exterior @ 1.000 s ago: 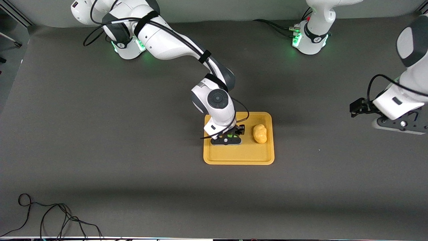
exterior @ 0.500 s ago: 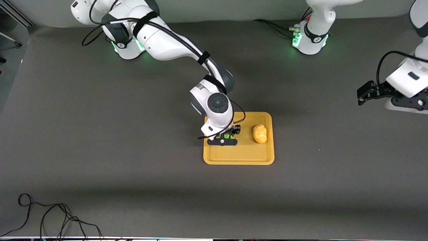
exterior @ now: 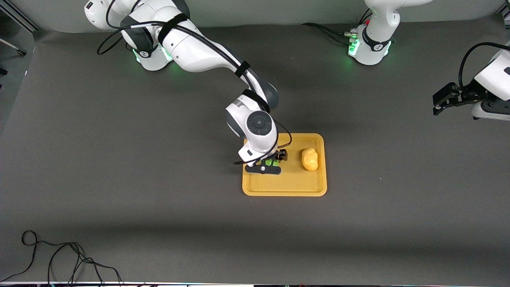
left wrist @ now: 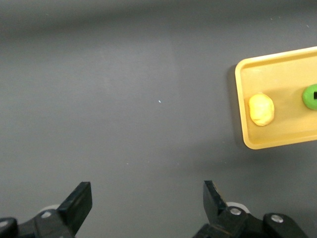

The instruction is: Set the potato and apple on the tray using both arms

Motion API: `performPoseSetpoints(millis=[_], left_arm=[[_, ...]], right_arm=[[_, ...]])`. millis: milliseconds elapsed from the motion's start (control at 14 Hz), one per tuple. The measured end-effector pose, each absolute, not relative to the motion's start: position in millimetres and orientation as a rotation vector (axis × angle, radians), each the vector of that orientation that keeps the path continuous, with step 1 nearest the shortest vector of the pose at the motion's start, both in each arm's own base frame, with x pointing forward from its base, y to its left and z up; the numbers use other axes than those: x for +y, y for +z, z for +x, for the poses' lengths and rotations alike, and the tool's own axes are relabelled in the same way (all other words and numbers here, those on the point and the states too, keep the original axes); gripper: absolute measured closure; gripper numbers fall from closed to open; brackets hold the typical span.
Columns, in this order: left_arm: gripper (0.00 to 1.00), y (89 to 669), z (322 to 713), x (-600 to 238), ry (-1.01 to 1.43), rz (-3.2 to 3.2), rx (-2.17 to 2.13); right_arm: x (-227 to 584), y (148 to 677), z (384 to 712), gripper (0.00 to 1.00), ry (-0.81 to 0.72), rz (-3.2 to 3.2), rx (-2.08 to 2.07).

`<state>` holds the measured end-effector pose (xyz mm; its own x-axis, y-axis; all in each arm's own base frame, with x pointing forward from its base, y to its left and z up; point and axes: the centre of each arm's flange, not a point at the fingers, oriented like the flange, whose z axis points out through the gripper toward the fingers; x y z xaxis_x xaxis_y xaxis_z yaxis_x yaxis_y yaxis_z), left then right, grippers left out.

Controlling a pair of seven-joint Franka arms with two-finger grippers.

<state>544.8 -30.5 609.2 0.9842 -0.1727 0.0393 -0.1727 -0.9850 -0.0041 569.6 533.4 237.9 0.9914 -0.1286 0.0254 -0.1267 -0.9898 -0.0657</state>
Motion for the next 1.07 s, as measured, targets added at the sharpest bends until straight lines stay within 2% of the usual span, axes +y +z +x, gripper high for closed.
performPoseSetpoints(millis=[214,357,500,857,1071], left_arm=[[0.0,590,551,-33,-0.006,-3.167,0.287],[0.0,585,553,-33,0.004,-3.168,0.286],[0.0,587,552,-27,-0.001,-3.168,0.271],[0.0,602,546,-8,-0.045,-3.163,0.218],[0.0,597,546,-8,-0.04,-3.16,0.218]], right_arm=[[491,330,597,0.0,-0.116,-3.04,0.292],[423,405,615,0.0,-0.146,-3.016,0.389],[345,456,620,0.0,-0.123,-3.024,0.372],[138,530,606,0.0,-0.078,-3.09,0.177],[47,552,594,0.0,-0.077,-3.122,0.028]])
